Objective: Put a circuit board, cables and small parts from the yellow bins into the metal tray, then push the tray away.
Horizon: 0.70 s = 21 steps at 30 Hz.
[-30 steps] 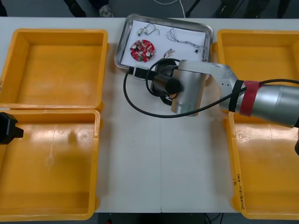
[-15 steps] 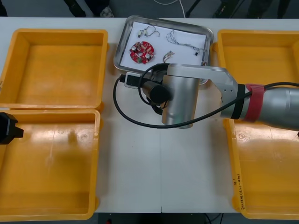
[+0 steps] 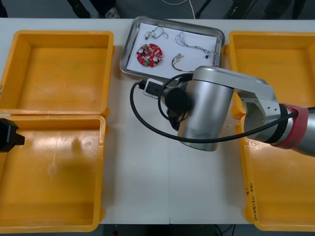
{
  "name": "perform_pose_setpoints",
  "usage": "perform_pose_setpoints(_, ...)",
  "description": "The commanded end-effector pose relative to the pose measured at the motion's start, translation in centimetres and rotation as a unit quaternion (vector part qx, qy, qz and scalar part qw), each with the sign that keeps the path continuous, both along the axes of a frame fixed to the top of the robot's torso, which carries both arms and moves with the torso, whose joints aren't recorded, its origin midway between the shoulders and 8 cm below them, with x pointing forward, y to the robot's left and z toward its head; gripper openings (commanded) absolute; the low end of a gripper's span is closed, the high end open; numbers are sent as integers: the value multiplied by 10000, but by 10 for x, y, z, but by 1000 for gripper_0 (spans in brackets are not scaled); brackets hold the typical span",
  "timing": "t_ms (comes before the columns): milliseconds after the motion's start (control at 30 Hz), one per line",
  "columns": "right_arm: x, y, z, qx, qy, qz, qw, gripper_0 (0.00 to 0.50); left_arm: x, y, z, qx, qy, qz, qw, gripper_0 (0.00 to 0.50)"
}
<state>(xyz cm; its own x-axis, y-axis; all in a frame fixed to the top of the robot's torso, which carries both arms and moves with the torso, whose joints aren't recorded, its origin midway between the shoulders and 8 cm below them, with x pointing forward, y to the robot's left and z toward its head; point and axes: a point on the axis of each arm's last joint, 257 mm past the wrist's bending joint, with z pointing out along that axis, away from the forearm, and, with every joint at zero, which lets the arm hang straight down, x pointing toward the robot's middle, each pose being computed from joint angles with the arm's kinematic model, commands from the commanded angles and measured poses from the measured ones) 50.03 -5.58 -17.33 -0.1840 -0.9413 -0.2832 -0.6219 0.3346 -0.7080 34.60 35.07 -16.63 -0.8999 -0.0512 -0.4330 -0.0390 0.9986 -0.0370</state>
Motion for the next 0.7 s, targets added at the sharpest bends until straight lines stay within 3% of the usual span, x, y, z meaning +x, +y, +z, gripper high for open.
perform_pose_setpoints(33, -18, -25, 23, 222, 56, -415, 9989, 399, -5, 14, 10, 407, -70, -319, 9986, 500)
perform_pose_setpoints(300, -65, -75, 44, 663, 631, -1205, 9885, 400, -5, 14, 10, 407, -70, -319, 9986, 500)
perform_pose_setpoints(467, -76, -87, 63, 1231, 591, -1278, 9824, 398, -5, 14, 10, 407, -70, -319, 9986, 500)
perform_pose_setpoints(700, -93, -130, 69, 2234, 757, -2152, 9477, 399, -5, 14, 10, 407, -70, -319, 9986, 500)
